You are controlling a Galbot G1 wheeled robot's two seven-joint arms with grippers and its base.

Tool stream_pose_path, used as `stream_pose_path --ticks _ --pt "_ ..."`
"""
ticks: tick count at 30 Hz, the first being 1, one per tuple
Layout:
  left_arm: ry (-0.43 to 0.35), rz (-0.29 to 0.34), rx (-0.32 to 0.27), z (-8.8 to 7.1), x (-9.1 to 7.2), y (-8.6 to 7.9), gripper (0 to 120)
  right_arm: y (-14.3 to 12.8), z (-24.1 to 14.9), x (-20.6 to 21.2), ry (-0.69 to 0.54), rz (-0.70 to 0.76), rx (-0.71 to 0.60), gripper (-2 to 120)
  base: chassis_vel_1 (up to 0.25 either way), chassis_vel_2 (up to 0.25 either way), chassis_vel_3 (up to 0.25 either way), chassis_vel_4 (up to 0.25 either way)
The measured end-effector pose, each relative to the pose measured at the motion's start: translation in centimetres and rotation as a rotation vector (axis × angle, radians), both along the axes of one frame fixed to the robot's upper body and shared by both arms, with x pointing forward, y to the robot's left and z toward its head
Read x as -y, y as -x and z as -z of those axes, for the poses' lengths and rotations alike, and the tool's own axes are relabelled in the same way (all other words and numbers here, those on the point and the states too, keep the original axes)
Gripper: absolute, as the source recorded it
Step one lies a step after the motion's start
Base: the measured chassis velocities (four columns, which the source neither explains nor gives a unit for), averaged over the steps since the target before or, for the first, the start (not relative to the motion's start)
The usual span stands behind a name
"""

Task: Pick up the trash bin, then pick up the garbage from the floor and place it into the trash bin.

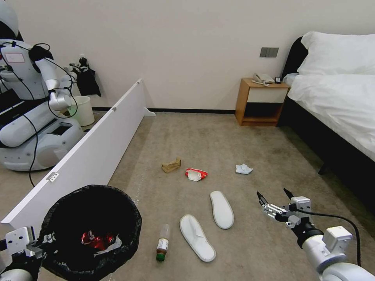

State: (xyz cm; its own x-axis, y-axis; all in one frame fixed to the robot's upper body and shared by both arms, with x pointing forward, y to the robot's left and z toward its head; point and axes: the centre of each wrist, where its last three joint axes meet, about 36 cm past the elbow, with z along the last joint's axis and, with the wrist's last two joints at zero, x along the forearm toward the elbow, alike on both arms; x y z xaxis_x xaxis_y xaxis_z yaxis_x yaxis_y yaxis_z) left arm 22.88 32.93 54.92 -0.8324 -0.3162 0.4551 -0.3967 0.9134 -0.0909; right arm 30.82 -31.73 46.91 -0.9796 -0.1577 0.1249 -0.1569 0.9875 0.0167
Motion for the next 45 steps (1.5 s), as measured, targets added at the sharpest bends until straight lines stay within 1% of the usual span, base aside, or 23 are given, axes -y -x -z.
stream_pose_path --ticks 45 --pt "-0.004 0.001 0.005 -0.07 0.09 -0.03 2 -0.23 -0.01 0.11 -0.001 -0.016 0.010 100 -0.002 0.003 0.002 -0.003"
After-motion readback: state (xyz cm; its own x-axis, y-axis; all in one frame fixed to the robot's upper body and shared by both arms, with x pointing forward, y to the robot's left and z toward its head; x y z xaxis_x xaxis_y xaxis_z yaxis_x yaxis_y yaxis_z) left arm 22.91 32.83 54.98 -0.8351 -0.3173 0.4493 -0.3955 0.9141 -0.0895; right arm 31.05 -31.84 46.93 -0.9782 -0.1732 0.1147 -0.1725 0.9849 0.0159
